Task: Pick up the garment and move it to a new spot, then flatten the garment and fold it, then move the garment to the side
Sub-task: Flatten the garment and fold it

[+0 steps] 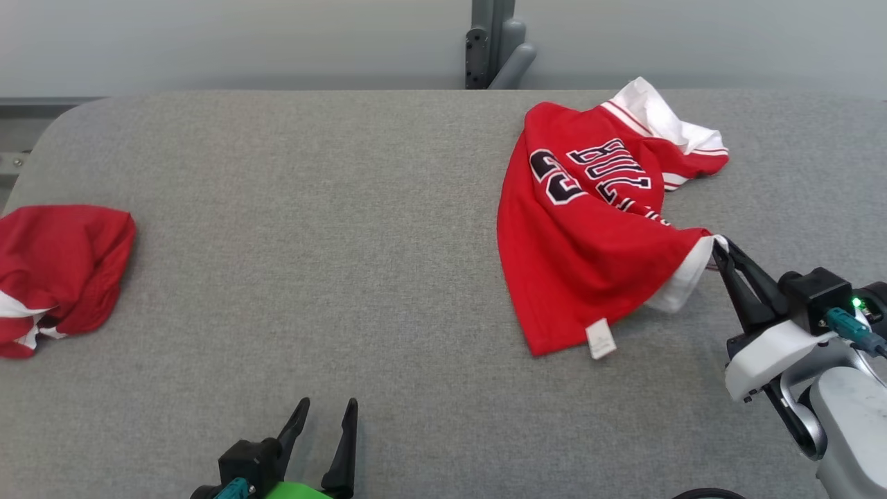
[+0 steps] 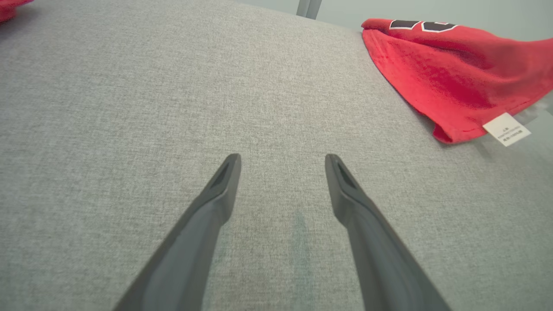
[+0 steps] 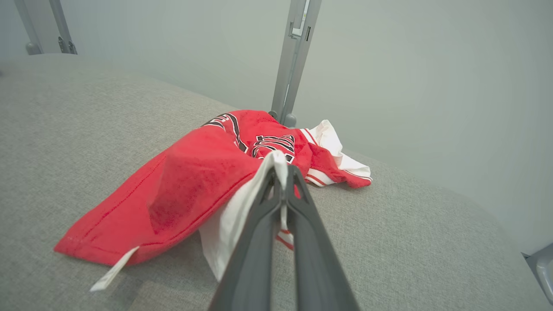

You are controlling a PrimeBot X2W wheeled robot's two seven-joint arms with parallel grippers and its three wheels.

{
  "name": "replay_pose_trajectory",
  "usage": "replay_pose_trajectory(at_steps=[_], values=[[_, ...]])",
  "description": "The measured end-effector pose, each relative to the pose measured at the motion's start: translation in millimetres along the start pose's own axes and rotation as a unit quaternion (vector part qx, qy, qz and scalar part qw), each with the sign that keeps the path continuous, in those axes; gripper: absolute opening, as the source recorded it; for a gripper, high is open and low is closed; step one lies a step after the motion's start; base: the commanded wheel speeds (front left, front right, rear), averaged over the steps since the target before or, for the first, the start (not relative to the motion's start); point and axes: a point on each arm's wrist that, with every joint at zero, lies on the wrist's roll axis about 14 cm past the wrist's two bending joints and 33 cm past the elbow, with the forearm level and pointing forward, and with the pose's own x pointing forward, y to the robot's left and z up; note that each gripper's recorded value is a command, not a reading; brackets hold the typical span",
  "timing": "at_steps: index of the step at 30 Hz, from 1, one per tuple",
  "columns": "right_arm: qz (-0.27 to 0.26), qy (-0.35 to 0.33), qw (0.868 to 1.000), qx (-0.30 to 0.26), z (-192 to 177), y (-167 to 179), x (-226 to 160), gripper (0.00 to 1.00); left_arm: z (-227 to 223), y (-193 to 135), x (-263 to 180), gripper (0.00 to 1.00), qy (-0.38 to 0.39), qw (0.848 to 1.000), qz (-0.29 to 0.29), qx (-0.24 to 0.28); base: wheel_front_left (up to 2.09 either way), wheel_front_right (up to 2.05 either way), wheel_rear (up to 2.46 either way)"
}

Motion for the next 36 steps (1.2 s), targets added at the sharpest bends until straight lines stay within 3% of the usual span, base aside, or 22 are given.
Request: replay_pose_trajectory(at_steps=[1,5,11,19,27,36], values=[[-0.013,-0.011,1.000,0.005,6.8,-6.2,-3.7,1.00,1.5,-2.1,1.1,1.00,-0.002,1.000,-0.004,0.001,0.00,0.00,0.00],[-0.049,-0.040,0.998,0.025,22.0,-16.3,-18.3,1.00,4.5,-12.8,5.2,1.00,-0.005,1.000,-0.024,0.008,0.00,0.00,0.00],[-0.093,-0.041,0.992,0.069,13.1,-13.2,-35.8,1.00,4.5,-22.2,9.9,1.00,-0.004,0.999,-0.040,0.011,0.00,0.00,0.00],[-0.113,-0.044,0.989,0.089,11.2,-3.8,-45.9,1.00,11.1,-37.4,18.0,1.00,-0.012,0.998,-0.067,0.018,0.00,0.00,0.00],[-0.128,-0.034,0.987,0.095,4.2,-5.5,-56.2,1.00,26.6,-107.0,44.7,1.00,-0.027,0.983,-0.179,0.027,0.00,0.00,0.00],[-0.168,-0.021,0.981,0.093,-3.8,-27.0,-72.6,1.00,-6.8,-178.1,57.1,1.00,0.032,0.955,-0.295,0.031,0.00,0.00,0.00]])
